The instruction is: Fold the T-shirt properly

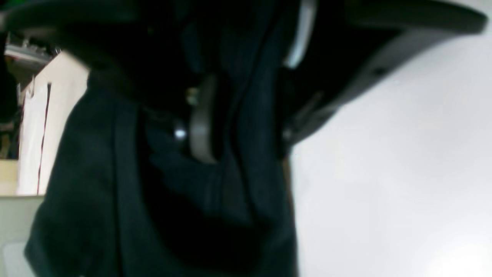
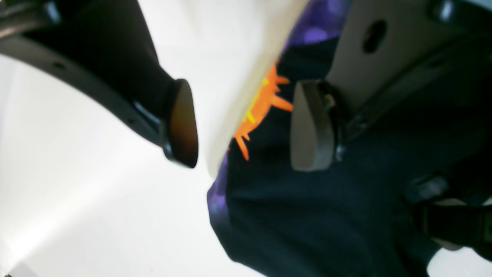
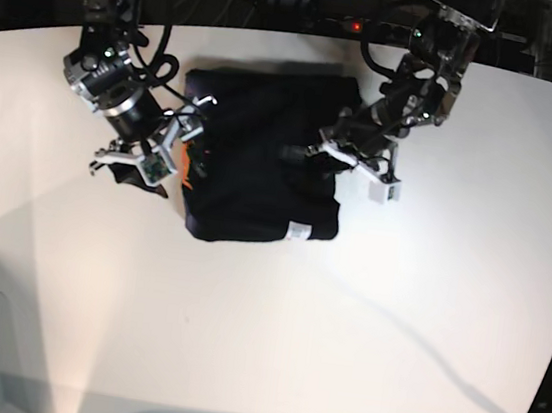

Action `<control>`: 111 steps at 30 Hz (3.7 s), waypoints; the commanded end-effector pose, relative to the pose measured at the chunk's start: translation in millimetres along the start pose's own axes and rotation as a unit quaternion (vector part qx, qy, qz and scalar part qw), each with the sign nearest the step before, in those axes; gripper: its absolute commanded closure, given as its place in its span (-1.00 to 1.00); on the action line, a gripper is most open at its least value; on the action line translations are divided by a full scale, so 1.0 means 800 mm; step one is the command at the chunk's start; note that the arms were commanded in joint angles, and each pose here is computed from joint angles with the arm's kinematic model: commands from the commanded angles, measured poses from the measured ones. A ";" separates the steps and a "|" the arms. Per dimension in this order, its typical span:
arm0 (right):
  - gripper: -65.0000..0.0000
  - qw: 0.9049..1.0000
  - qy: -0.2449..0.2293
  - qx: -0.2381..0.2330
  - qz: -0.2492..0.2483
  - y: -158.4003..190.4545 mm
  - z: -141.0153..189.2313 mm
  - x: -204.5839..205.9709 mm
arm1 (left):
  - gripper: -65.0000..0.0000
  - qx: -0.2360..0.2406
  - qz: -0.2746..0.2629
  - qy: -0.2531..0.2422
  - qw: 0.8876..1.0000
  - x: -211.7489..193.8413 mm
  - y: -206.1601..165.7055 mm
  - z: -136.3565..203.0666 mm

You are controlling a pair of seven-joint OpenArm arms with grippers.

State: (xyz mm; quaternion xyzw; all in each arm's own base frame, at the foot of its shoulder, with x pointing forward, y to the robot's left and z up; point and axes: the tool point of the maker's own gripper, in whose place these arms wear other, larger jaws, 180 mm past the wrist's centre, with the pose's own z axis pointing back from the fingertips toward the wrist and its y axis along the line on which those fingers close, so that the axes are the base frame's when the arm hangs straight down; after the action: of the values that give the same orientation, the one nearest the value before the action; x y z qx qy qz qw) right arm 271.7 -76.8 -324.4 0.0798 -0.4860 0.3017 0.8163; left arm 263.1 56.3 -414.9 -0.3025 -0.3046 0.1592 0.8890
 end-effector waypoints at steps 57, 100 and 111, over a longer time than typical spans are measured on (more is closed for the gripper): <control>0.04 0.958 -0.019 -0.250 -0.140 -0.144 0.102 -0.039 | -0.24 -0.124 -0.798 0.012 0.590 0.111 -0.328 -0.136; 1.00 0.956 0.042 -0.166 -0.237 -0.068 0.072 -0.157 | -0.24 0.172 -0.511 -0.004 0.842 0.154 0.089 0.104; 1.00 0.964 -0.092 -0.182 -0.173 -0.088 0.087 -0.017 | -0.24 0.210 -0.491 -0.001 0.846 0.158 0.124 0.132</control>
State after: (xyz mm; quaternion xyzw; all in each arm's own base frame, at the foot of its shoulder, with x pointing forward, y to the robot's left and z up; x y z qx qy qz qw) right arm 256.4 -171.1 -293.7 0.0359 -0.5767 0.0494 0.8147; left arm 275.7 235.4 -367.0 0.0728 -0.3554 -0.2356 0.9016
